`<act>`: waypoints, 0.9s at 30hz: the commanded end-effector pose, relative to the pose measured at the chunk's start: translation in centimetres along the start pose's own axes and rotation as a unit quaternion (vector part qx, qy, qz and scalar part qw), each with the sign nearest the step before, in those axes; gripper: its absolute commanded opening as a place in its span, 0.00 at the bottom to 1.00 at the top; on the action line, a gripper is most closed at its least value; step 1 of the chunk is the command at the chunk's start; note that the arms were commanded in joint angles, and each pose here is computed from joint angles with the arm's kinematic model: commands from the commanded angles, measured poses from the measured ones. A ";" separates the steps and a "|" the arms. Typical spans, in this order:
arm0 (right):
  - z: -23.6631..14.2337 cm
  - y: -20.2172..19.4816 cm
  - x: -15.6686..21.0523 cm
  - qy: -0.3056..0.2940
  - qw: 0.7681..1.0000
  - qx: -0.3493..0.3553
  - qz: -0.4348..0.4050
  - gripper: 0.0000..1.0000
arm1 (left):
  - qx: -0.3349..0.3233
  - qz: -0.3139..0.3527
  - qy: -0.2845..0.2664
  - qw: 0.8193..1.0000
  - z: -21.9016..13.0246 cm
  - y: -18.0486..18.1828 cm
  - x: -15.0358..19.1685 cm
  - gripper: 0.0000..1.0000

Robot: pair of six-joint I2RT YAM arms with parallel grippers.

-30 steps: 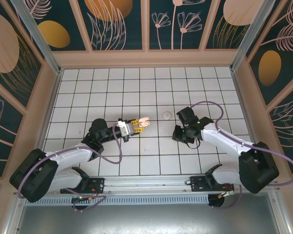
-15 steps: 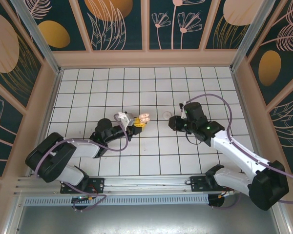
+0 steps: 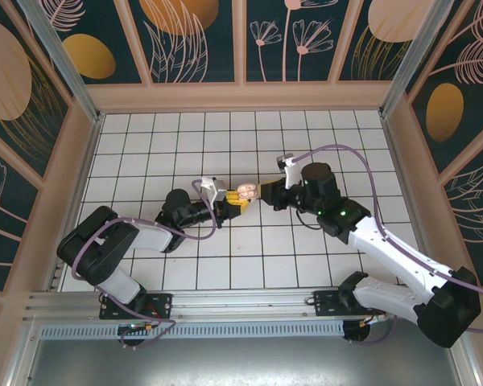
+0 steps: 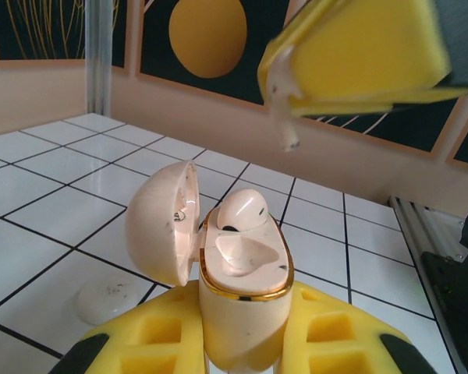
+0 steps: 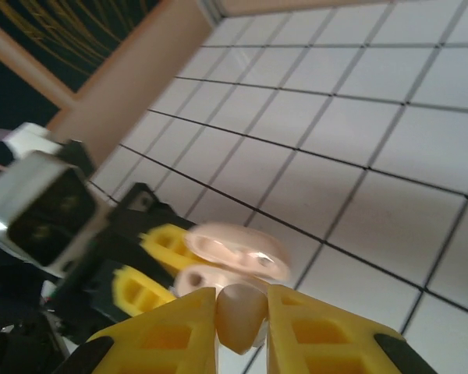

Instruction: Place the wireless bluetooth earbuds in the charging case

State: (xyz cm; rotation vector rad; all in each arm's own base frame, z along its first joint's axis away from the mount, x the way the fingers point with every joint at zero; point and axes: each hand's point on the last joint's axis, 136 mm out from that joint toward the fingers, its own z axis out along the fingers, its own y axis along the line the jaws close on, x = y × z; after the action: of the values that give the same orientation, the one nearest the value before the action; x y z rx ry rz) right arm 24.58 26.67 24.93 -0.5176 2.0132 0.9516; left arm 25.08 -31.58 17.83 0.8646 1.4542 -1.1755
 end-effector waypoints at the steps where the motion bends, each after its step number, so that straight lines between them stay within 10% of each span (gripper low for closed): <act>1: 0.1 2.8 -2.8 -0.039 0.997 -0.040 -0.053 0.20 | 0.025 0.010 -0.019 0.999 0.4 -0.8 -1.4 0.01; 27: 3.5 3.6 -1.4 -0.006 0.996 -0.062 -0.063 0.20 | 0.027 -0.002 -0.048 0.998 0.5 -1.0 -3.4 0.01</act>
State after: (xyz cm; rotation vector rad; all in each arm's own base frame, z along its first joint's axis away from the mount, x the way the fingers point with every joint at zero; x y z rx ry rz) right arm 24.74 30.71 24.21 -0.6718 1.9772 0.9778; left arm 25.17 -31.81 19.02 0.8300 1.4436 -1.2300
